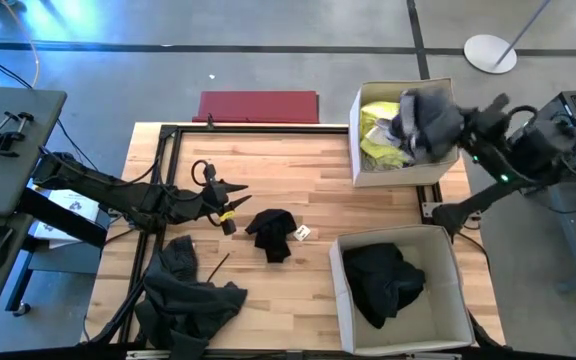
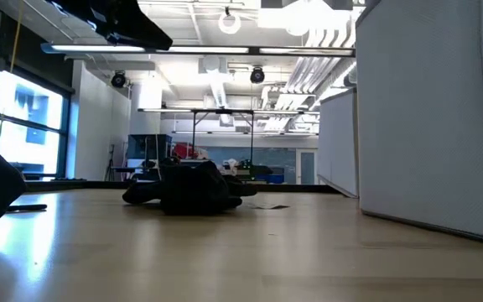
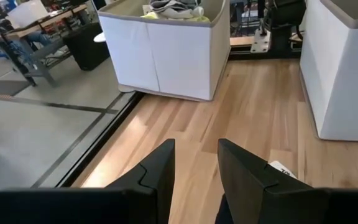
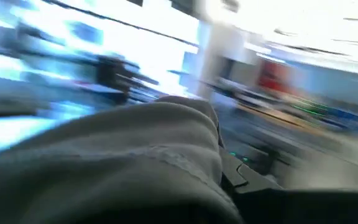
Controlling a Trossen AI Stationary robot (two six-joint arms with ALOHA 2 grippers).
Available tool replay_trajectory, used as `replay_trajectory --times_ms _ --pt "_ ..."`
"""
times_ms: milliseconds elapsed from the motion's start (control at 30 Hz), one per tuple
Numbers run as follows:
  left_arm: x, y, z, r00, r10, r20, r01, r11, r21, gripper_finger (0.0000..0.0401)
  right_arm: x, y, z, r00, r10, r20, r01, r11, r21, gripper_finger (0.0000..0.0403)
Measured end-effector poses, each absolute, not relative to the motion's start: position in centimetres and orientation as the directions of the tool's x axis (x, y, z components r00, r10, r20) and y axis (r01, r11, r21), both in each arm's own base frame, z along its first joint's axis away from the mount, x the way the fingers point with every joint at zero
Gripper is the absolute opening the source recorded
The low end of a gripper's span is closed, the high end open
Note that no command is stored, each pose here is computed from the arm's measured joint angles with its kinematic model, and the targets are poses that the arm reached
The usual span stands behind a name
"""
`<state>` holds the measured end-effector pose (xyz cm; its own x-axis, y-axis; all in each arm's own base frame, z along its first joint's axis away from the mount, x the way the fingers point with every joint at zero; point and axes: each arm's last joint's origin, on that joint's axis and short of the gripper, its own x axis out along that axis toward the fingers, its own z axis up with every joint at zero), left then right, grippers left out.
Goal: Sort clothes
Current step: Put the gray underwear in the bottom white bin
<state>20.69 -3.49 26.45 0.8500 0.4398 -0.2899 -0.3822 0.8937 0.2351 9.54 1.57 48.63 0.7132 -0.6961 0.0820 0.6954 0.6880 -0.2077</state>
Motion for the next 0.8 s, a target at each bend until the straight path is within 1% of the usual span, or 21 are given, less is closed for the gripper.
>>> replay_trajectory --times_ms 67,100,133,167,233,267,300,333,367,400,467,533,600,667,733,800 --pt "20.7 -3.5 26.4 0.850 0.439 -0.291 -0.381 0.894 0.236 0.0110 9.4 2.5 48.3 0.883 -0.460 0.097 0.469 0.871 -0.146 0.0004" --pt "20.7 -3.5 26.4 0.850 0.438 -0.292 -0.380 0.895 0.235 0.0110 9.4 3.1 48.0 0.948 -0.306 0.093 0.315 0.943 -0.107 0.0004" --pt "20.7 -3.5 26.4 0.851 0.437 -0.292 -0.379 0.895 0.234 0.0110 9.4 3.7 47.7 0.987 -0.139 0.079 0.144 0.988 -0.058 0.0004" --pt "20.7 -3.5 26.4 0.851 0.436 -0.292 -0.380 0.896 0.229 0.0110 9.5 4.5 47.4 0.998 0.023 0.056 -0.022 1.000 -0.006 0.0004" --pt "20.7 -3.5 26.4 0.852 0.435 -0.292 -0.382 0.897 0.221 0.0110 10.0 6.1 46.6 0.953 0.303 -0.021 -0.300 0.949 0.097 0.0004" --pt "20.7 -3.5 26.4 0.852 0.435 -0.292 -0.383 0.897 0.219 0.0110 10.5 7.2 46.0 0.906 0.416 -0.081 -0.402 0.904 0.144 0.0004" --pt "20.7 -3.5 26.4 0.852 0.435 -0.292 -0.383 0.898 0.217 0.0110 10.9 8.2 45.3 0.857 0.491 -0.154 -0.463 0.866 0.189 0.0004" --pt "20.7 -3.5 26.4 0.852 0.434 -0.292 -0.384 0.898 0.214 0.0110 11.4 9.4 44.4 0.812 0.533 -0.237 -0.484 0.843 0.235 0.0004" --pt "20.7 -3.5 26.4 0.852 0.434 -0.293 -0.387 0.899 0.207 0.0110 11.9 10.5 43.3 0.775 0.538 -0.330 -0.470 0.841 0.269 0.0004" --pt "20.7 -3.5 26.4 0.852 0.434 -0.292 -0.388 0.899 0.203 0.0110 12.3 11.6 42.2 0.747 0.514 -0.421 -0.425 0.857 0.292 0.0003" --pt "20.7 -3.5 26.4 0.852 0.434 -0.292 -0.388 0.899 0.203 0.0110 13.2 13.4 39.7 0.691 0.408 -0.596 -0.272 0.911 0.308 0.0003" --pt "20.7 -3.5 26.4 0.852 0.434 -0.292 -0.388 0.899 0.203 0.0110 13.9 14.7 37.6 0.641 0.279 -0.715 -0.106 0.955 0.279 0.0003" --pt "20.7 -3.5 26.4 0.852 0.434 -0.292 -0.388 0.899 0.202 0.0110 14.4 15.7 35.7 0.584 0.143 -0.799 0.046 0.977 0.208 0.0003" --pt "20.7 -3.5 26.5 0.853 0.434 -0.291 -0.388 0.899 0.202 0.0110 15.1 16.4 33.9 0.517 0.010 -0.856 0.176 0.977 0.117 0.0003" --pt "20.7 -3.5 26.5 0.856 0.433 -0.284 -0.387 0.899 0.204 0.0110 15.8 16.7 32.4 0.450 -0.105 -0.887 0.270 0.963 0.023 0.0003" --pt "20.8 -3.5 26.7 0.861 0.431 -0.272 -0.384 0.899 0.209 0.0110 16.8 17.3 30.9 0.384 -0.178 -0.906 0.332 0.942 -0.044 0.0005"
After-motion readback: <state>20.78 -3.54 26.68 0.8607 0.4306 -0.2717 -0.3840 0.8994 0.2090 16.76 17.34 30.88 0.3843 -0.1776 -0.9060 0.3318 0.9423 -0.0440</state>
